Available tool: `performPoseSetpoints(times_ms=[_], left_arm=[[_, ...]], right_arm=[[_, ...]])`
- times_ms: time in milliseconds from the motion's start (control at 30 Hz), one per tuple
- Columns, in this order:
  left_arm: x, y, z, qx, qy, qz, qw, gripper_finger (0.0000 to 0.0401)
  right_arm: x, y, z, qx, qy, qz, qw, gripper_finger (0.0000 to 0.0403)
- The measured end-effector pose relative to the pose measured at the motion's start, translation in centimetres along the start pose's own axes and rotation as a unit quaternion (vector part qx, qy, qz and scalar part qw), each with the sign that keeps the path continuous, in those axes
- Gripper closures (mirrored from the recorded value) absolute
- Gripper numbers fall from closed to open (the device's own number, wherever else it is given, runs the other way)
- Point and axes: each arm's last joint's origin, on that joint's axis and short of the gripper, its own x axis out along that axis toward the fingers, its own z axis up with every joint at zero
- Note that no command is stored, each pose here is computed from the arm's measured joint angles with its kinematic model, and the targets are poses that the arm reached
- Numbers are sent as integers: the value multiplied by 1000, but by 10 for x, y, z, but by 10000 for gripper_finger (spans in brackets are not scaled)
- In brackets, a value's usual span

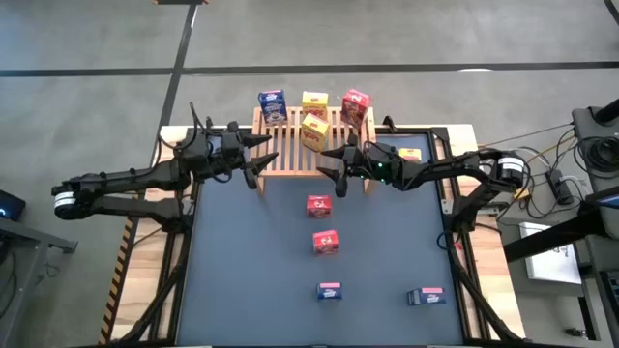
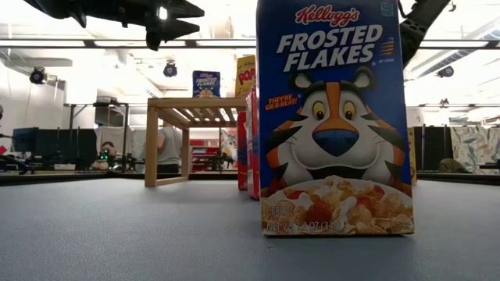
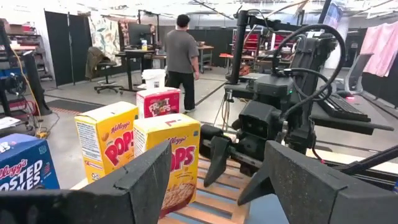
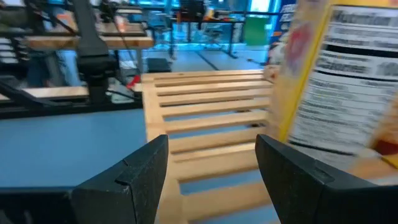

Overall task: Stack cereal on shelf
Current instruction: Put the left yellow cereal box on the shelf aligned with the other yellow cereal box

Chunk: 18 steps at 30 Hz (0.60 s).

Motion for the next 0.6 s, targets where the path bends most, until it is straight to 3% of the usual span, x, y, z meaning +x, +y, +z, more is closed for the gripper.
performPoseSetpoints(times_ms=[333,600], left_arm=[[0,0,-1,3,6,4,1000,159],[0,0,-1,3,6,5,1000,159]], right_arm=[[20,-1,-7,7,14,13,1000,172],[11,-4,-1,-18,57,-30,998,172]])
